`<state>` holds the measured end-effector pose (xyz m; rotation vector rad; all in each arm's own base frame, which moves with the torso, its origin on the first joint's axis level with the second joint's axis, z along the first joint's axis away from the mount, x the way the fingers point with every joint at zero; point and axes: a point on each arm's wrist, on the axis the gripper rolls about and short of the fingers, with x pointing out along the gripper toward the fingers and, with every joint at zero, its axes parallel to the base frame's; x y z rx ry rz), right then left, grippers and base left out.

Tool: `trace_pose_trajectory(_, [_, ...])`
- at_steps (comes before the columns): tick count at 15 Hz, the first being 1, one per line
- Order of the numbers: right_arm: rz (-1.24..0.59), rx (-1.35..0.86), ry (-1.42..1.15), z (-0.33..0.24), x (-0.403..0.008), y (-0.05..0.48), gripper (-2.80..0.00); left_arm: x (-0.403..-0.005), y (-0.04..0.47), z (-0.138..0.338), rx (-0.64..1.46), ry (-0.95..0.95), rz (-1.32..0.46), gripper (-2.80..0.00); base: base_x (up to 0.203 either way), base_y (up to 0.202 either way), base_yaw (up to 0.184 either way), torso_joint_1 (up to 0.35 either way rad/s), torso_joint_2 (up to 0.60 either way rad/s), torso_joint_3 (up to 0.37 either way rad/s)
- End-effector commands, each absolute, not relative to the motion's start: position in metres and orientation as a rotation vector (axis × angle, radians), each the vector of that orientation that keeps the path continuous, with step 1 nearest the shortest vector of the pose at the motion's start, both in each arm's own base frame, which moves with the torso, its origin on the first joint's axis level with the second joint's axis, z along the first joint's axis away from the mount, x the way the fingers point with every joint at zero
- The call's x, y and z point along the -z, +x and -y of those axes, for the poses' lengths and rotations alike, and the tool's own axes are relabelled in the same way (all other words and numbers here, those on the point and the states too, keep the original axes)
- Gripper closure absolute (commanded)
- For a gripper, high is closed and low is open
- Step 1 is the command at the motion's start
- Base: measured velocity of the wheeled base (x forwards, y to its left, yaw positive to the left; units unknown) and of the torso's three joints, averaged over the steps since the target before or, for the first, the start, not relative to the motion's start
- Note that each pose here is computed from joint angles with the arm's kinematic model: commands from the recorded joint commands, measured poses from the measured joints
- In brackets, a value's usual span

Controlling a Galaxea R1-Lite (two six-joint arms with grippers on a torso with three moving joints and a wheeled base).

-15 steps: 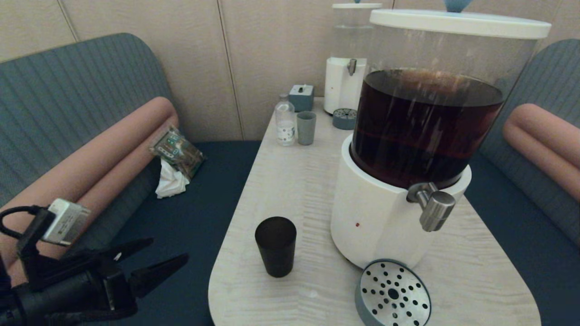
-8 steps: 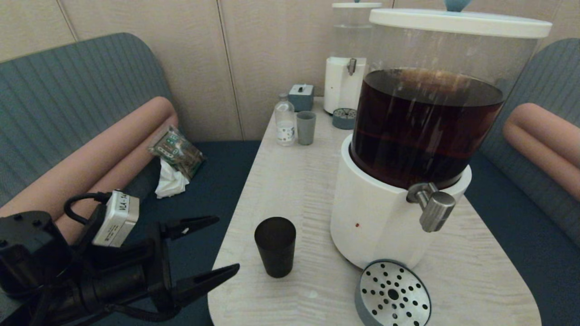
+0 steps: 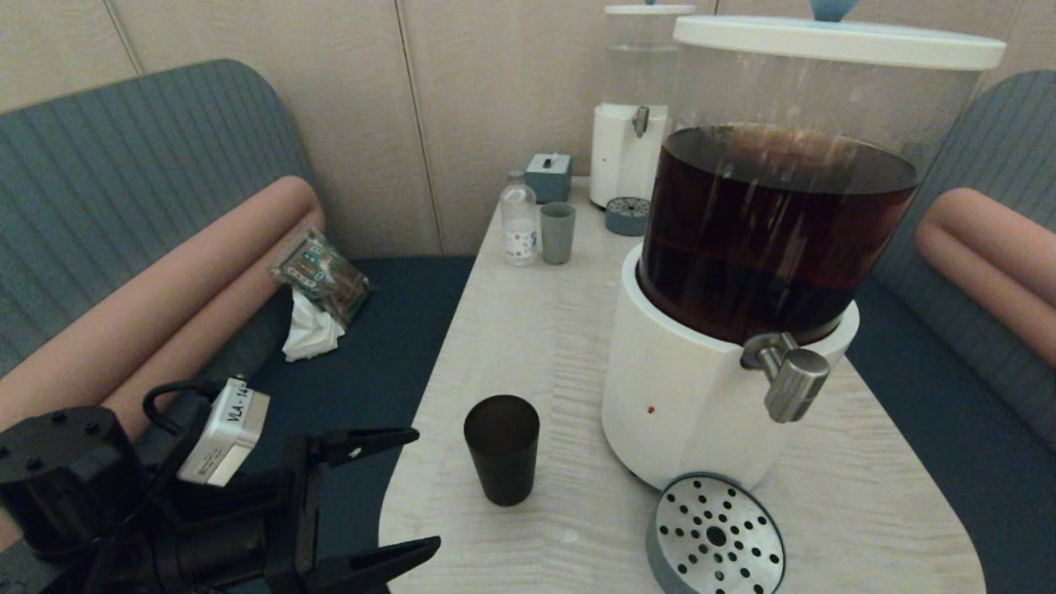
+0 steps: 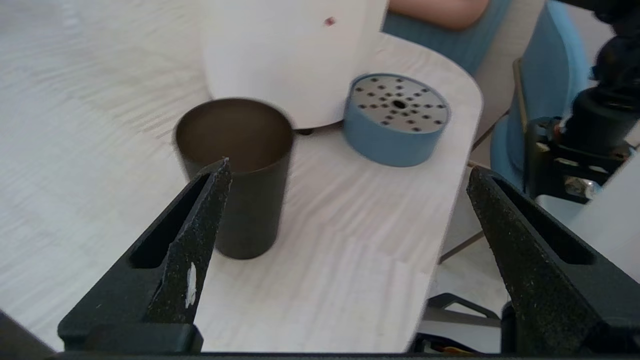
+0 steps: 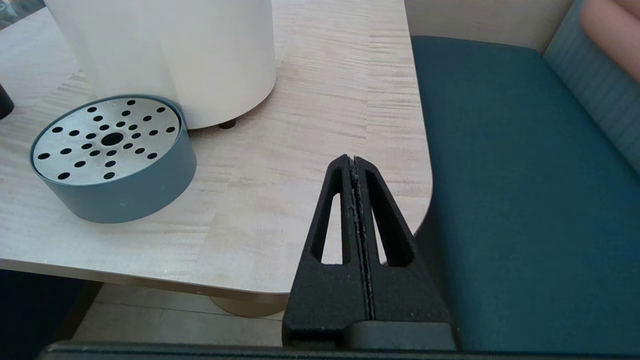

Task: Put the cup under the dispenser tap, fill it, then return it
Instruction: Pick up the cup

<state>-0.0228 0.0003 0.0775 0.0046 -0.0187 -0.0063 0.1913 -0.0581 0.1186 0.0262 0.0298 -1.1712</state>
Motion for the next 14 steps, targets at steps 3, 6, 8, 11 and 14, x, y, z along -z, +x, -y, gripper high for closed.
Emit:
trace_pose_trajectory(3, [0.015,0.006,0.005,0.000,-0.076,-0.022,0.00,-0.106,0.215,0.059,1.165,0.011,-0.068,-2.80,0.000,0.000,0.000,0.000,0.00,0.000])
trace_pose_trajectory(6, [0.015,0.006,0.005,0.000,-0.076,-0.022,0.00,-0.093,0.233,0.059,1.153,-0.004,-0.108,-2.80,0.000,0.000,0.000,0.000,0.00,0.000])
trace_pose_trajectory(8, [0.014,0.006,0.005,0.000,-0.075,-0.022,0.00,-0.085,0.241,0.060,1.152,-0.013,-0.130,-2.80,0.000,0.000,0.000,0.000,0.00,0.000])
trace_pose_trajectory(11, [0.015,0.006,0.005,0.000,-0.076,-0.022,0.00,-0.080,0.250,0.062,1.154,-0.016,-0.138,-2.80,0.000,0.000,0.000,0.000,0.00,0.000])
trace_pose_trajectory(14, [0.014,0.006,0.005,0.000,-0.075,-0.022,0.00,-0.073,0.260,0.064,1.155,-0.021,-0.148,-2.80,0.000,0.000,0.000,0.000,0.00,0.000])
